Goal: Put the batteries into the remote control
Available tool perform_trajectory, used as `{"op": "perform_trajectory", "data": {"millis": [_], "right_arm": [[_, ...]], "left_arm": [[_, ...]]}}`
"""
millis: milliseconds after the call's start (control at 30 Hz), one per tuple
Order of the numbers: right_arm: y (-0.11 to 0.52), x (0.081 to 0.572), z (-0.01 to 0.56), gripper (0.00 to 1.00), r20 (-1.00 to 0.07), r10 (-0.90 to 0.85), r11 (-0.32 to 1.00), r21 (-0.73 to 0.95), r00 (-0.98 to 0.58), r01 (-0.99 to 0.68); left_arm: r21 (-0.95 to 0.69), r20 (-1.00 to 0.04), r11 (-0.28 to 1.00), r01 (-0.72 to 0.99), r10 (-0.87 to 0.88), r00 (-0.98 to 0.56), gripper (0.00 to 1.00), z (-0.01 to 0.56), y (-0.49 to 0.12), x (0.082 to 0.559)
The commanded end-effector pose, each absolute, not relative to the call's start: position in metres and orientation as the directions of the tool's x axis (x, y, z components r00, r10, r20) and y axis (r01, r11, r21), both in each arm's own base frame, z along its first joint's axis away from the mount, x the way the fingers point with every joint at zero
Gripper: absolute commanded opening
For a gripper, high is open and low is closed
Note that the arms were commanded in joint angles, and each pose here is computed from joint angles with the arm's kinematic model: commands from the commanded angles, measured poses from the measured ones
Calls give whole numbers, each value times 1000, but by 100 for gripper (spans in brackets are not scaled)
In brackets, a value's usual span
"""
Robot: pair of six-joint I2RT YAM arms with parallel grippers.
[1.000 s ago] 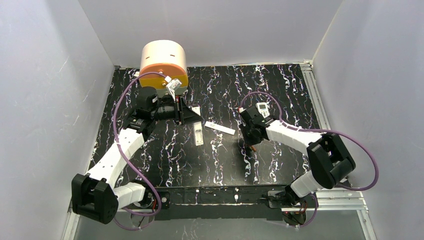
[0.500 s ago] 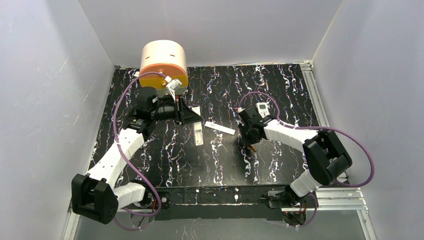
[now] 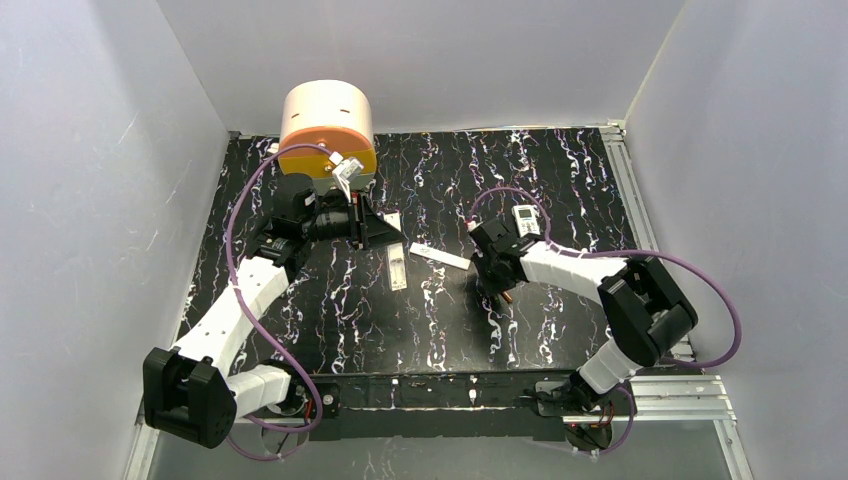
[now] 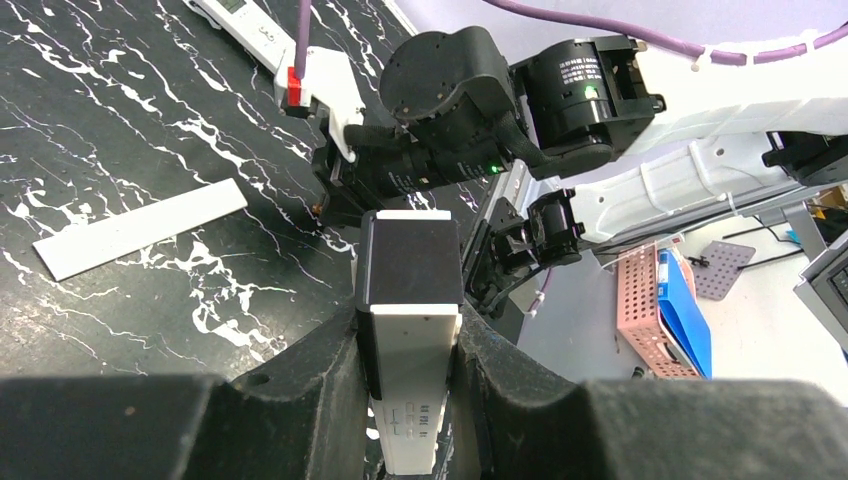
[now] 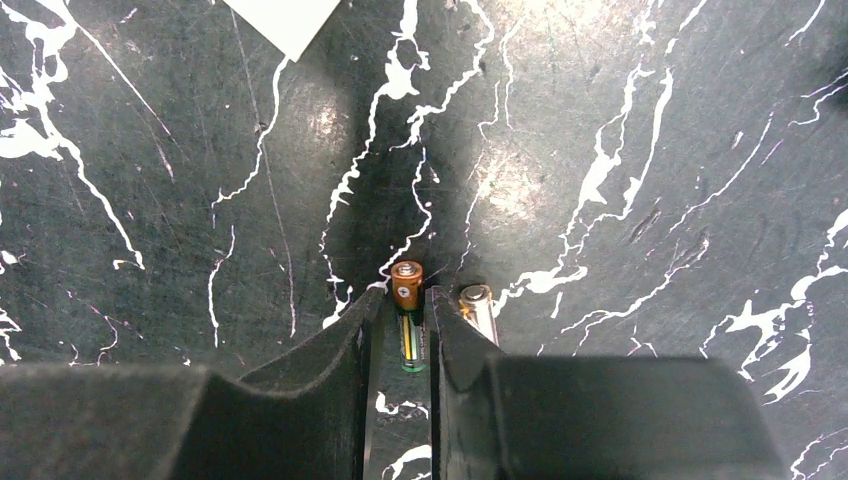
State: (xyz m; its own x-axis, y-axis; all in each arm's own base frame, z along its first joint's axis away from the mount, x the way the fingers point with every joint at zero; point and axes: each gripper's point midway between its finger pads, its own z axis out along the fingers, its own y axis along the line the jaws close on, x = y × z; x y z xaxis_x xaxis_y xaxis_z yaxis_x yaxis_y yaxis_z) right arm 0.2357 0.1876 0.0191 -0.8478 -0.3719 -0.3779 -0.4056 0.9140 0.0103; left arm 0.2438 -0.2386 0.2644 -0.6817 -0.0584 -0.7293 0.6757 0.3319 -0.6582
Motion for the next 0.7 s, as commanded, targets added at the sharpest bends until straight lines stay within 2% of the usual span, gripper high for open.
{"op": "perform_trajectory", "data": {"millis": [0,133,333,467,667], "right_arm": [[185,240,18,28,-370,-387,915,-40,-845,-402],[182,239,14,25,-354,-397,915,-82,-847,-395],[184,242,12,11,-351,-389,921,-123,-852,-370],[204,250,38,6,-446,-324,937,-31,-834,-348],[245,269,120,4,-631,-118,928,204,-767,-311]], "left_arm": [[-611,-775,338,715,-76,-627,0,282,-238,245],[-603,-779,383,700,-95,-619,0,278,-235,253],[-592,-786,421,687,-114,-608,0,276,-232,261],[-606,-775,437,665,-138,-616,0,275,-232,266],[-696,-704,438,569,-259,-661,0,272,-234,279]]}}
